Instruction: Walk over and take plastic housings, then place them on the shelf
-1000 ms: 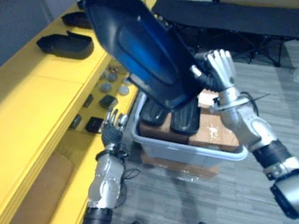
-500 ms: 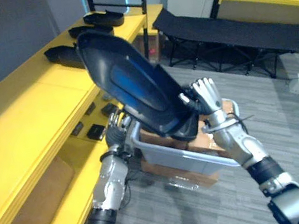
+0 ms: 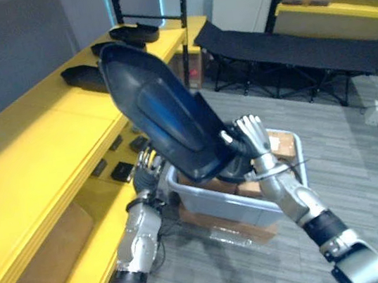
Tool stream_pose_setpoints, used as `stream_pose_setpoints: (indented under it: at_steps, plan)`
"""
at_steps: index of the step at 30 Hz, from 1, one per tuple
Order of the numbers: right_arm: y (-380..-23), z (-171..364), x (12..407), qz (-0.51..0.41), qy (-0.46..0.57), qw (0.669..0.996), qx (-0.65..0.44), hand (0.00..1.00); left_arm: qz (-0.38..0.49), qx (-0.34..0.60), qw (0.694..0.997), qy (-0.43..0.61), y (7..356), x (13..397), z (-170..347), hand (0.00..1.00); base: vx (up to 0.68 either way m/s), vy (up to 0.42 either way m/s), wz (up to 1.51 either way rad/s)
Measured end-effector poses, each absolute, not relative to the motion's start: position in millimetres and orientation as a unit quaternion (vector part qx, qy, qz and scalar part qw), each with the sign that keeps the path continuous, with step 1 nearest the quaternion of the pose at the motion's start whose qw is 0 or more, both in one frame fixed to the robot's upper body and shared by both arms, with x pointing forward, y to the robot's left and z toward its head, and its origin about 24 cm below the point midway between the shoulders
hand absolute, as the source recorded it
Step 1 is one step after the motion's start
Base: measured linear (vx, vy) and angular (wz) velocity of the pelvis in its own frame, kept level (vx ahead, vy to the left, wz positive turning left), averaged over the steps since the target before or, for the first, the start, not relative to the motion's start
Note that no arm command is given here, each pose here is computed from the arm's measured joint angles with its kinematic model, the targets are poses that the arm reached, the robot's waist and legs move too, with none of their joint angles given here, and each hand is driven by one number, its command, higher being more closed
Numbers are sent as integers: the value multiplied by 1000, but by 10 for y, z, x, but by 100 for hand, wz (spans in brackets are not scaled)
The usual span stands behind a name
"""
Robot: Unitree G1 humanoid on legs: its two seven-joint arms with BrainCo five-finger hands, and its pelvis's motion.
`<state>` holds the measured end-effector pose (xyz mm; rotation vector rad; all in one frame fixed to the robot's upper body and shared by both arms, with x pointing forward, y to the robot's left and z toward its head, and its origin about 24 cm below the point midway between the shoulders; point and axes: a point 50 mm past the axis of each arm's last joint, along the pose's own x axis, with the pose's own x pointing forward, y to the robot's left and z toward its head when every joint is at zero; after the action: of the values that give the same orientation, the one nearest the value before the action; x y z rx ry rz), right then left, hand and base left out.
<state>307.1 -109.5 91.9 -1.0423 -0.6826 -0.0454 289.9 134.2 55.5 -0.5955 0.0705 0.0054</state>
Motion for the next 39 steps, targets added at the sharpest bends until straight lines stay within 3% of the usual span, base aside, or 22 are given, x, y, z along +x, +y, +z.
stream_pose_setpoints:
  at_steps: [8, 20, 27, 39]
  plan:
    - [-1135, 917, 3084, -63, -312, 819, -478, 100, 4, -305, 952, 23, 1318, 2899, 614, 0, 0, 0, 0]
    - [-1483, 1194, 3138, -155, -316, 820, -452, 100, 67, -341, 937, 26, 1517, 2764, 477, 0, 14, 19, 0]
    - [-1479, 1198, 3143, -146, -313, 821, -454, 100, 65, -336, 940, 20, 1511, 2755, 505, 0, -1, 13, 2]
    - [-1299, 888, 3173, -89, -259, 832, -482, 100, 30, -243, 970, 10, 1375, 2748, 526, 0, 0, 5, 2]
